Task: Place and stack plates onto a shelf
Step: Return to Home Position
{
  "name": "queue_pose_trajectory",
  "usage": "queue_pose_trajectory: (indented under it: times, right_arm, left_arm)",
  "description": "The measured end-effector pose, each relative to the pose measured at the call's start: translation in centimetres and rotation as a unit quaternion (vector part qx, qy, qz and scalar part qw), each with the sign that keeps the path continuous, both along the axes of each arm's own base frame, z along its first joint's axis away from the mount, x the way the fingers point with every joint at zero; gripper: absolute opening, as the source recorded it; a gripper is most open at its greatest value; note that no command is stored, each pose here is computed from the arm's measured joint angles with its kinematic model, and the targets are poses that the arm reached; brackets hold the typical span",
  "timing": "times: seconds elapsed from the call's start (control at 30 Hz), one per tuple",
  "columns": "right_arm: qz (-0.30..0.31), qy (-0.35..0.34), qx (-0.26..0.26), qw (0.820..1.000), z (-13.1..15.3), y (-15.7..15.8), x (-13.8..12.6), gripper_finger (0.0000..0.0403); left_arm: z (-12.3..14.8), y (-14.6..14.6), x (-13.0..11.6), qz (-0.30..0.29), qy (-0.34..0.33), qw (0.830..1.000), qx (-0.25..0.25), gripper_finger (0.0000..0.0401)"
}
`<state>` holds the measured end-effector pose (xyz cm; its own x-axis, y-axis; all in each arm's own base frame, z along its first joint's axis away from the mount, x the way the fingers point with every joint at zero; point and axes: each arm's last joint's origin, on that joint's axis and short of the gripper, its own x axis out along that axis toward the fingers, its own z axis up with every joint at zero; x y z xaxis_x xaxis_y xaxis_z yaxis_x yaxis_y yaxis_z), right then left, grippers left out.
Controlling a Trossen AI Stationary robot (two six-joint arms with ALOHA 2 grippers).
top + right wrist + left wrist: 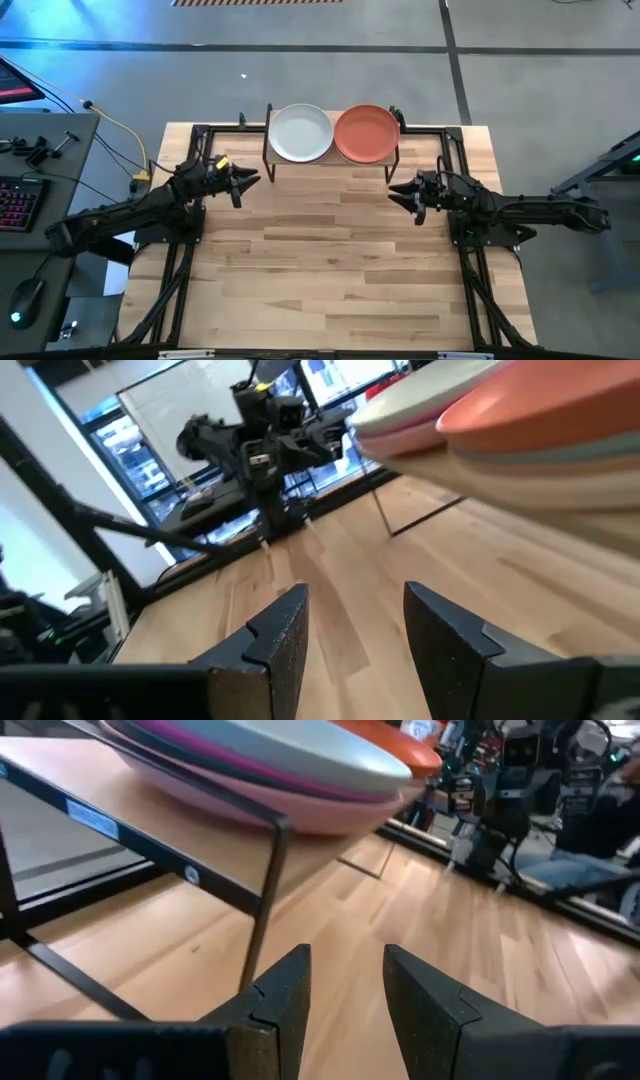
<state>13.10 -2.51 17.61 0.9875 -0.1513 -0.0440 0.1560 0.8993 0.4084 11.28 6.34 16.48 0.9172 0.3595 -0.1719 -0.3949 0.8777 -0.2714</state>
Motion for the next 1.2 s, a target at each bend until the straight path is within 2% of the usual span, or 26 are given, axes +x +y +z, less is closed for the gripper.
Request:
queue_pose_trajectory:
  times: [0.2,0.5,0.73,1.03,1.2]
  right_arm:
    - [0.017,0.011,0.000,1.000,-0.6,0.7,0.0,0.0147]
    - [0.016,0.037,-0.014,0.999,-1.0,1.3,0.0,0.0147]
    - [-0.023,0.105,0.052,0.993,-2.5,1.2,-0.3,0.0147]
    - [-0.015,0.186,0.074,0.980,-4.1,1.4,-0.8,0.0147]
    - [0.005,0.204,0.092,0.975,-4.4,1.5,-1.0,0.0147]
  left_arm:
    - [-1.3,-0.5,0.0,-0.019,-0.001,1.000,0.009,0.0117]
    - [-1.3,-0.8,0.1,-0.045,0.006,0.999,0.022,0.0117]
    - [-1.3,-0.9,0.1,-0.049,0.014,0.998,0.041,0.0117]
    - [-1.6,-0.9,0.1,-0.047,0.025,0.998,0.021,0.0117]
    - [-2.0,-0.9,0.0,-0.047,0.042,0.998,0.010,0.0117]
